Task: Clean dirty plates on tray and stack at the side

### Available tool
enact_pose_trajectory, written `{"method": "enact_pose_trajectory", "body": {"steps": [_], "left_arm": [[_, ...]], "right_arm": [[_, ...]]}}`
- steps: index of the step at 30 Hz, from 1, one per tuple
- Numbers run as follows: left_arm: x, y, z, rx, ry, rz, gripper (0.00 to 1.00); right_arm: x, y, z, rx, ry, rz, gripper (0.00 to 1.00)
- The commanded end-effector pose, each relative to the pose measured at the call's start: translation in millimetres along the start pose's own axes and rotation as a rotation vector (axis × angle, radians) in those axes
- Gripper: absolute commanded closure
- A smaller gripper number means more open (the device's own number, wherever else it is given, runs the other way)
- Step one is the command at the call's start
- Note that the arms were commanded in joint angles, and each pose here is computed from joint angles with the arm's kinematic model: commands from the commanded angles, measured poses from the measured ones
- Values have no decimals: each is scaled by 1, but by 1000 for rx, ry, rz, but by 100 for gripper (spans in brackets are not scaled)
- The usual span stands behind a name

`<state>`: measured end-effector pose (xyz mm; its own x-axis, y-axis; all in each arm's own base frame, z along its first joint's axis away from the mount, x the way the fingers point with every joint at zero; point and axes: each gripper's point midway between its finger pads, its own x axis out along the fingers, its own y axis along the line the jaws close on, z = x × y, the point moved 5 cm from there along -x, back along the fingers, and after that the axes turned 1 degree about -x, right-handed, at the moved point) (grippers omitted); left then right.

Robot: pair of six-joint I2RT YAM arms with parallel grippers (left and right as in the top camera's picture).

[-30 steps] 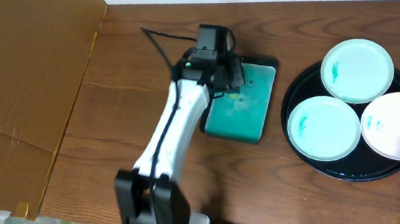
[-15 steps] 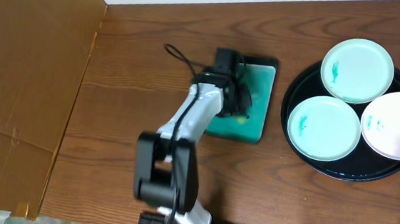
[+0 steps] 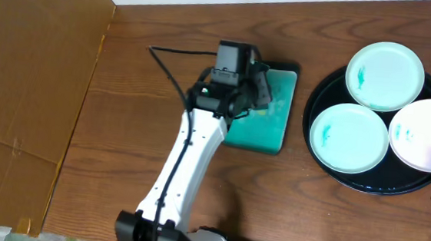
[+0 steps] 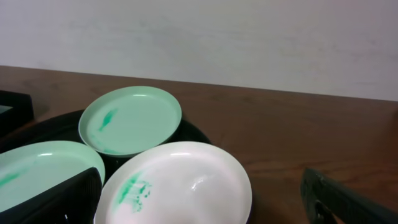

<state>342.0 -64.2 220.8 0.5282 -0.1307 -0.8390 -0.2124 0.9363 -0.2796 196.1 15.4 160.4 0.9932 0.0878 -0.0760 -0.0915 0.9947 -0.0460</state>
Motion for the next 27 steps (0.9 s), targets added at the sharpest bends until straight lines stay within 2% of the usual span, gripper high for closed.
{"method": "enact_pose_trajectory", "body": {"steps": [1,5,8,18,21,22,25,27], "left_arm": [[57,22,-38,12,131,136,93],[87,35,-61,6,235,192,93],[85,33,-58,5,226,182,93],[-13,-6,-18,7,-31,-77,93],[-33,-9,-15,8,-86,-107,93],[-41,-10,-14,-6,-106,-120,93],[-44,-12,-15,-20,-102,-142,93],[-40,-12,-17,-21,-85,-141,93]], "right_arm": [[0,-1,0,-8,-1,-2,1],[0,-1,0,-8,-1,-3,0],[0,-1,0,-8,-1,-3,1],[0,1,7,-8,-39,14,1],[-3,21,16,-16,-88,174,1],[-7,36,17,-22,-95,300,1],[-15,47,42,-59,-236,402,1],[-29,49,78,-114,-442,412,1]]}}
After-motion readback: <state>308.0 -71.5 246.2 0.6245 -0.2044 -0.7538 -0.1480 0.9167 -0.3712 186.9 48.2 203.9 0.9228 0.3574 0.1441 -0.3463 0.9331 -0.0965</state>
